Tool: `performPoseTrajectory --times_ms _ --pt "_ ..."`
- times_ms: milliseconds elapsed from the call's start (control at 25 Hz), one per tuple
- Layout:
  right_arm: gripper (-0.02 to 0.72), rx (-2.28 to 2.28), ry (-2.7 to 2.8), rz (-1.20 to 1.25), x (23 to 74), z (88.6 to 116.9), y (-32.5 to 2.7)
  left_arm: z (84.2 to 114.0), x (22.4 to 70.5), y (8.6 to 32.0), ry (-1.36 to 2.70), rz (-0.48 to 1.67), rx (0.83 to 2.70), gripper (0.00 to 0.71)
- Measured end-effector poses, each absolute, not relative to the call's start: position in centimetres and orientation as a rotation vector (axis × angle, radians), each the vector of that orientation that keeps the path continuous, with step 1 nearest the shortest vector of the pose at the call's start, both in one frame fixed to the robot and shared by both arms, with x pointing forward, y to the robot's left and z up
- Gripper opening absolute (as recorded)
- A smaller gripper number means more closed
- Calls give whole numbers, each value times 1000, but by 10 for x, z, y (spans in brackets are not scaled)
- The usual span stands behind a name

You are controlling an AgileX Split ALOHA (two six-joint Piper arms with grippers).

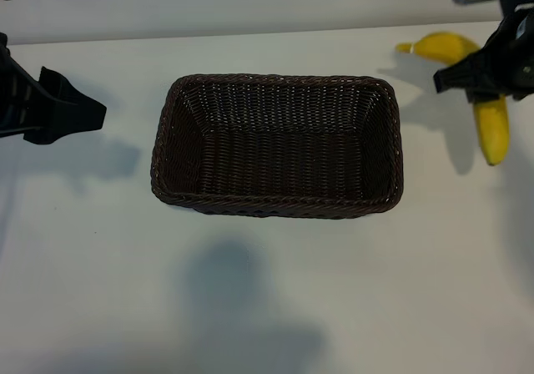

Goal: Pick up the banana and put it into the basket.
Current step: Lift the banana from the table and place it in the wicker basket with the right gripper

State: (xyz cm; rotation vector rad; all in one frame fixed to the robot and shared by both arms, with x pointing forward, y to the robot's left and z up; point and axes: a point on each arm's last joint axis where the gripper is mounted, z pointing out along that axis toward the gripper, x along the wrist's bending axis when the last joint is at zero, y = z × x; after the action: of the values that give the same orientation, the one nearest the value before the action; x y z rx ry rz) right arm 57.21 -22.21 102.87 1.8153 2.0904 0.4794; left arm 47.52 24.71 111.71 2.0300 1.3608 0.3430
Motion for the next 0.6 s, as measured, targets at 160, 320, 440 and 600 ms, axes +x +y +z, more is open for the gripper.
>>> performPoseTrajectory --times_ms 160,320,440,600 --pt "418 1837 2131 552 566 1039 -217 1117 475 247 1361 343 2030 610" --pt "418 1789 2268 680 561 1040 -196 1117 475 247 1361 343 2030 610" --pt "418 1741 2348 758 555 1042 -177 1117 475 247 1361 343 2030 610" --pt "418 1646 2435 789 546 1042 -155 1117 475 247 1361 343 2030 610"
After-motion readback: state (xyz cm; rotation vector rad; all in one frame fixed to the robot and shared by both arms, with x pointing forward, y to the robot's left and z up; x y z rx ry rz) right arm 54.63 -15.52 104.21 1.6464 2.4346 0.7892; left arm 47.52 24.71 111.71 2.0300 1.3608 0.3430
